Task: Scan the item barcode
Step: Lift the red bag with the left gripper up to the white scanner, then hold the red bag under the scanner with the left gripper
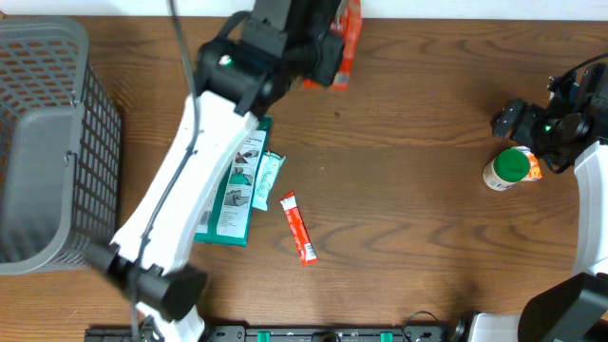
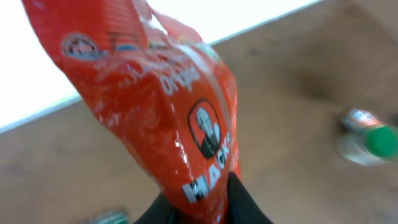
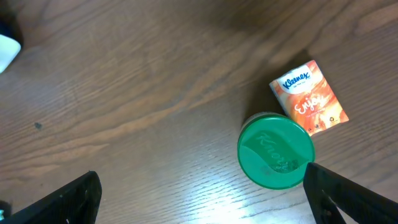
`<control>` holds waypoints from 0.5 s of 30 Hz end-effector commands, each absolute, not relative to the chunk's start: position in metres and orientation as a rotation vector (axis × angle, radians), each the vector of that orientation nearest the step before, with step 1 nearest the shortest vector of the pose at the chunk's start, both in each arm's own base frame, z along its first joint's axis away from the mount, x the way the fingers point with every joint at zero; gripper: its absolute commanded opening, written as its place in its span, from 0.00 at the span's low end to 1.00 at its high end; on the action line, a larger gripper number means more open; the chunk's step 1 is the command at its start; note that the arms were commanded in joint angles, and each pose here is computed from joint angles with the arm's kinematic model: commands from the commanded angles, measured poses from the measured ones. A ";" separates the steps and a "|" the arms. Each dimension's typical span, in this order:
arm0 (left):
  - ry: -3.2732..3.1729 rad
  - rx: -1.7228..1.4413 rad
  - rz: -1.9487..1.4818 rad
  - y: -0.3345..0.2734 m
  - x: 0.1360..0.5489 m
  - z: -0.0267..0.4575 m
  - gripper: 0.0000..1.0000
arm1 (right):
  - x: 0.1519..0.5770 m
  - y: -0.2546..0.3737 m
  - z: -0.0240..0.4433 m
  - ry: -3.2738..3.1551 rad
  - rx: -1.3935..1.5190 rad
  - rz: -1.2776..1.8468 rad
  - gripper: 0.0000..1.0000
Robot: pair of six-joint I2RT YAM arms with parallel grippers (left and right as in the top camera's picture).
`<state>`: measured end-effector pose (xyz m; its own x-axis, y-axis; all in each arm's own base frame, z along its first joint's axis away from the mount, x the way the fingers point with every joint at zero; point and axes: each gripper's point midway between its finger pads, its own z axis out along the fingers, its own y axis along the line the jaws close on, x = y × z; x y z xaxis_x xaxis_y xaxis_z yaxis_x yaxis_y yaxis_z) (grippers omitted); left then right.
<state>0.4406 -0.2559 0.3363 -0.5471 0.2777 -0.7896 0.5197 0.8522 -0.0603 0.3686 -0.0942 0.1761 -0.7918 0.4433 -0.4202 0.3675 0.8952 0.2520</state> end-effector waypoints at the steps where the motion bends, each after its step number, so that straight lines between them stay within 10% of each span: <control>1: 2.110 0.715 0.024 -0.238 0.489 0.306 0.07 | 0.370 -0.096 0.187 2.553 0.572 0.204 0.99; 15: 1.733 0.942 0.438 -0.272 0.606 0.243 0.07 | 0.370 -0.096 0.187 2.553 0.572 0.204 0.99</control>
